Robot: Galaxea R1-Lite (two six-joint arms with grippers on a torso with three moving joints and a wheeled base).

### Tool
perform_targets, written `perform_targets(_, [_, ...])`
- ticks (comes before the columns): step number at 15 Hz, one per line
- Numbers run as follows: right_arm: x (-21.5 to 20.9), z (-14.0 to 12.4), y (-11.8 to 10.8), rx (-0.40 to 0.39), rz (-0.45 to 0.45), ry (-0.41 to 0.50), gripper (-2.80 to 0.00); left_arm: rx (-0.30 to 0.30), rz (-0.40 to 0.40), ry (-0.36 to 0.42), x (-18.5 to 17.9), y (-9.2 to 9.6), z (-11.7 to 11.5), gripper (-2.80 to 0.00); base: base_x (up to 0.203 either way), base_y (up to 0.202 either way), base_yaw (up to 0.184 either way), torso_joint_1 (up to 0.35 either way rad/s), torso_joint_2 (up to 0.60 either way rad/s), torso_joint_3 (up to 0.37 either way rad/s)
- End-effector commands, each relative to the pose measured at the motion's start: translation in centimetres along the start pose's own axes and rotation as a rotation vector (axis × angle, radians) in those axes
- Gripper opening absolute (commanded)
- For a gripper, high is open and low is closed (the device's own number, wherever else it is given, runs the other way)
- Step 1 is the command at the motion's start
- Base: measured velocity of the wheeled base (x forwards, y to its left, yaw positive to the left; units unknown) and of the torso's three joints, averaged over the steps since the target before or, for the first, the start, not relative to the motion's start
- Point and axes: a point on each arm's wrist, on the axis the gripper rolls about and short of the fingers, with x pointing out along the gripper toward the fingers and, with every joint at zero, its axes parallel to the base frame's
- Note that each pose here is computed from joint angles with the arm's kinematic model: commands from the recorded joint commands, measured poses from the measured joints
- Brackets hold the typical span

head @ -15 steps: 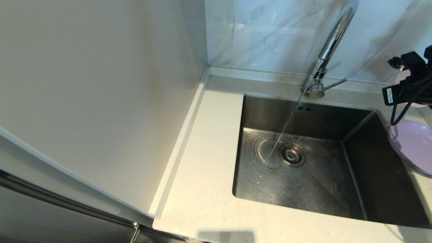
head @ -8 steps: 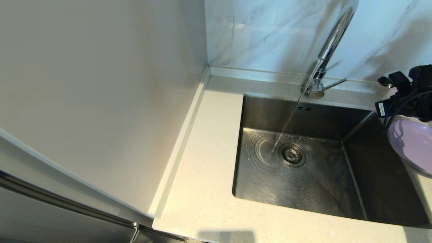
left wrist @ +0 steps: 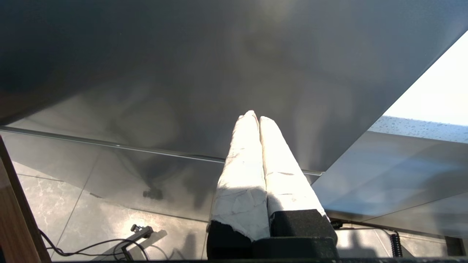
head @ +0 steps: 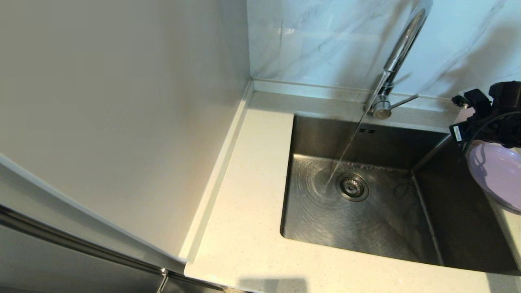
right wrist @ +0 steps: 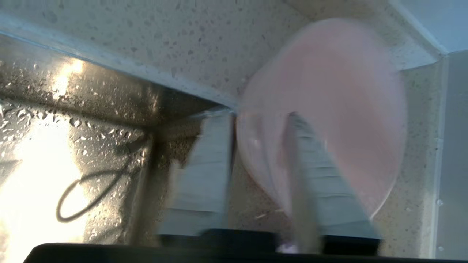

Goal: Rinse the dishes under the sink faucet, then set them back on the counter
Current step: Place the bowl on the table

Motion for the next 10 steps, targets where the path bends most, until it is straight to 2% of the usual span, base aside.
perform_targets(1, [0.1, 0.3, -0.2, 0.000, -0.018, -0.030, 0.00, 0.000, 0.000, 0.000, 0.0, 0.0, 0.0, -2.80, 0.000, 0.000, 0.000, 0.000, 0.00, 0.000])
perform_targets(6, [-0.7, 0.8, -1.9, 0.013, -0.047, -0.076, 0.00, 0.000, 0.000, 0.000, 0.0, 0.0, 0.0, -2.80, 0.000, 0.000, 0.000, 0.000, 0.00, 0.000])
perform_targets(10, [-6.0, 2.7, -4.6, 0.069, 0.025, -0.150, 0.00, 0.000, -0.001, 0.000, 0.0, 0.0, 0.0, -2.80, 0.000, 0.000, 0.000, 0.000, 0.00, 0.000])
